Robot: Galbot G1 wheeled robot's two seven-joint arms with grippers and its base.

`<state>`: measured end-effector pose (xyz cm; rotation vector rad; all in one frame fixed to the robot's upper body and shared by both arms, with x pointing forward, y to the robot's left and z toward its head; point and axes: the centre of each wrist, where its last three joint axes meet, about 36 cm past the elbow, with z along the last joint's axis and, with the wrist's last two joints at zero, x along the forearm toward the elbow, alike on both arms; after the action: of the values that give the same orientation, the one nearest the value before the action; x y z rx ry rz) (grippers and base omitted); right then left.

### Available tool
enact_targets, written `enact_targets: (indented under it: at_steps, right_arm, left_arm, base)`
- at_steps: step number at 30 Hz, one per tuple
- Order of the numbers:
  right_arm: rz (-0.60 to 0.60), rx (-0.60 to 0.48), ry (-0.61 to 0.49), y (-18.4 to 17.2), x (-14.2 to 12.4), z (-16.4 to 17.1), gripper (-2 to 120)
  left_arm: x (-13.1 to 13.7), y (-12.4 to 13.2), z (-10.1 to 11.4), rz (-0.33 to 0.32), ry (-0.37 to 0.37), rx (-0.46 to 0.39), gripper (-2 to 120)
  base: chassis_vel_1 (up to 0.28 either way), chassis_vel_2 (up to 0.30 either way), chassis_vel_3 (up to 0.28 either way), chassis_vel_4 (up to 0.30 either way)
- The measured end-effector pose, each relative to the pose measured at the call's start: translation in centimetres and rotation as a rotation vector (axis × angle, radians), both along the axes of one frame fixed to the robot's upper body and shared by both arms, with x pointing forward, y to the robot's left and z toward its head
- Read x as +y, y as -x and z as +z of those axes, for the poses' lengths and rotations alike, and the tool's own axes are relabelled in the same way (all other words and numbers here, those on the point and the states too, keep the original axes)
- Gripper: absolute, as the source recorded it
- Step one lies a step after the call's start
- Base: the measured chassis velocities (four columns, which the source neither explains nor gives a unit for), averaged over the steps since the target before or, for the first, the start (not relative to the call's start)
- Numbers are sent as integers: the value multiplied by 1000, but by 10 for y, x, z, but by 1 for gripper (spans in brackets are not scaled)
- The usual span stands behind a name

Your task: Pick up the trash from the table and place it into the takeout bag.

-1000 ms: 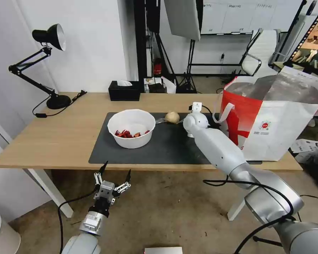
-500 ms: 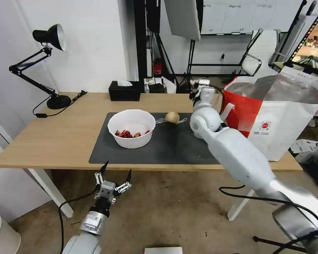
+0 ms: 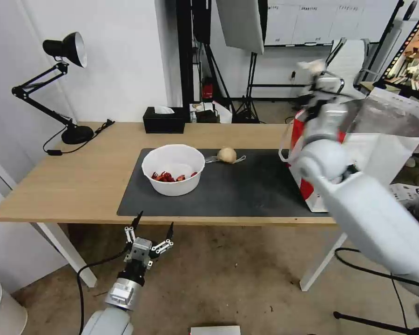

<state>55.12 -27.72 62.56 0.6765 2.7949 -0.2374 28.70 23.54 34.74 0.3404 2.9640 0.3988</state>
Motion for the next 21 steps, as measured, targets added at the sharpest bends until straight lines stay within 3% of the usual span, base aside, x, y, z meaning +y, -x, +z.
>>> enact_targets:
  at_steps: [3, 5, 9, 21]
  right_arm:
    - [-37, 60, -33, 4, -10, 4, 0]
    - [-86, 178, -27, 7, -24, 5, 0]
    - [-94, 284, -31, 15, -33, 11, 15]
    - [-30, 311, -68, 29, -30, 16, 55]
  left_arm:
    - [-1, 1, -1, -2, 3, 3, 100]
    - [-4, 3, 1, -5, 1, 2, 100]
    - [-5, 6, 5, -13, -11, -3, 100]
    - [-5, 10, 8, -5, -11, 0, 100]
  base:
    - [0, 0, 0, 0]
    - [0, 0, 0, 0]
    - [0, 0, 0, 0]
    - [0, 0, 0, 0]
